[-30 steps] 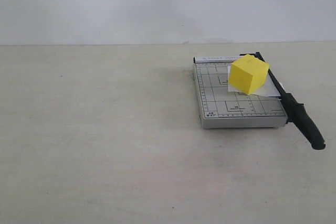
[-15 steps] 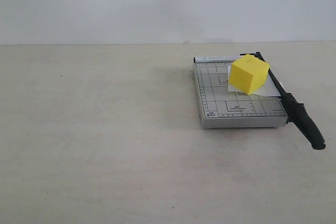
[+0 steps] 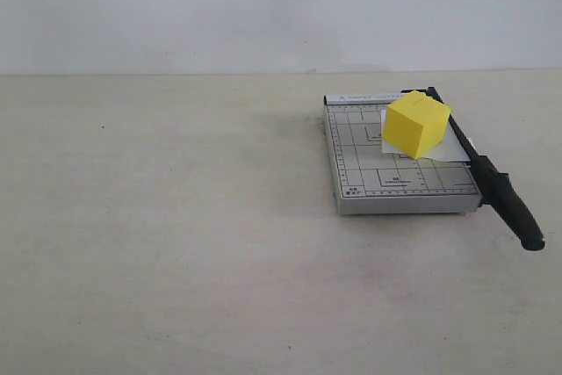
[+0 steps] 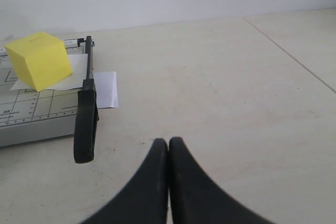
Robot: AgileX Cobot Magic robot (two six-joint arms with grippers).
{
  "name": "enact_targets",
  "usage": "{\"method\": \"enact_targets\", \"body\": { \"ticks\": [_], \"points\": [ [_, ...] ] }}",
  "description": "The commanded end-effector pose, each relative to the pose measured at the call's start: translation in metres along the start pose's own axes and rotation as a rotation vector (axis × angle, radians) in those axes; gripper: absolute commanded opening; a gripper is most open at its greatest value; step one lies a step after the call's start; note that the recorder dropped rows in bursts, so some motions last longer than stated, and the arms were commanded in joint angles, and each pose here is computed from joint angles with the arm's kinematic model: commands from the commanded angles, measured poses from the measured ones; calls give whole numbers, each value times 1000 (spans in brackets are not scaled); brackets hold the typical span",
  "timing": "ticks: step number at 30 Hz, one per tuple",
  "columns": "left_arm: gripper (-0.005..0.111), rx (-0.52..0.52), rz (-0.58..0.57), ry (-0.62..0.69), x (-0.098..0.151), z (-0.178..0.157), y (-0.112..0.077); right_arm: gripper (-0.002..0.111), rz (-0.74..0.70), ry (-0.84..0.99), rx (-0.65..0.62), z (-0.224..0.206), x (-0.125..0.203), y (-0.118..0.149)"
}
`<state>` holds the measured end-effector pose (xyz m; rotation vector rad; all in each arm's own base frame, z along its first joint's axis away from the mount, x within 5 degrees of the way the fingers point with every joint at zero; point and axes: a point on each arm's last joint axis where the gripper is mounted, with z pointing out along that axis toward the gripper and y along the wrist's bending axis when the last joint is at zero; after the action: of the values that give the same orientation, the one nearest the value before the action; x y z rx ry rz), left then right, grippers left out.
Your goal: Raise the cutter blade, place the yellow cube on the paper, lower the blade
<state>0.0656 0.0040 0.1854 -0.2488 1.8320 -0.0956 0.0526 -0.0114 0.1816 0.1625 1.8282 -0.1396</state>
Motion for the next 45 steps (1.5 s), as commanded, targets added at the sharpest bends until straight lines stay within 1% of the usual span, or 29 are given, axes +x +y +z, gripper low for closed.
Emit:
{"method": "enact_targets", "body": {
  "ticks": [1,2,3,6,45],
  "points": [
    [4,11,144,-24,4,-9,0,0,-1,-14,3,0,-1,0],
    [4,12,215,-36,5,-11,0,0,-1,-14,3,0,-1,0],
    [4,14,257,-11,7,-11,0,0,-1,-14,3,0,-1,0],
    [4,30,286,-12,8,-11,-1,0,-3,-6,4,0,0,0],
    [4,40,279,-6,8,-11,-2,0,-1,-8,4,0,-1,0]
  ]
}}
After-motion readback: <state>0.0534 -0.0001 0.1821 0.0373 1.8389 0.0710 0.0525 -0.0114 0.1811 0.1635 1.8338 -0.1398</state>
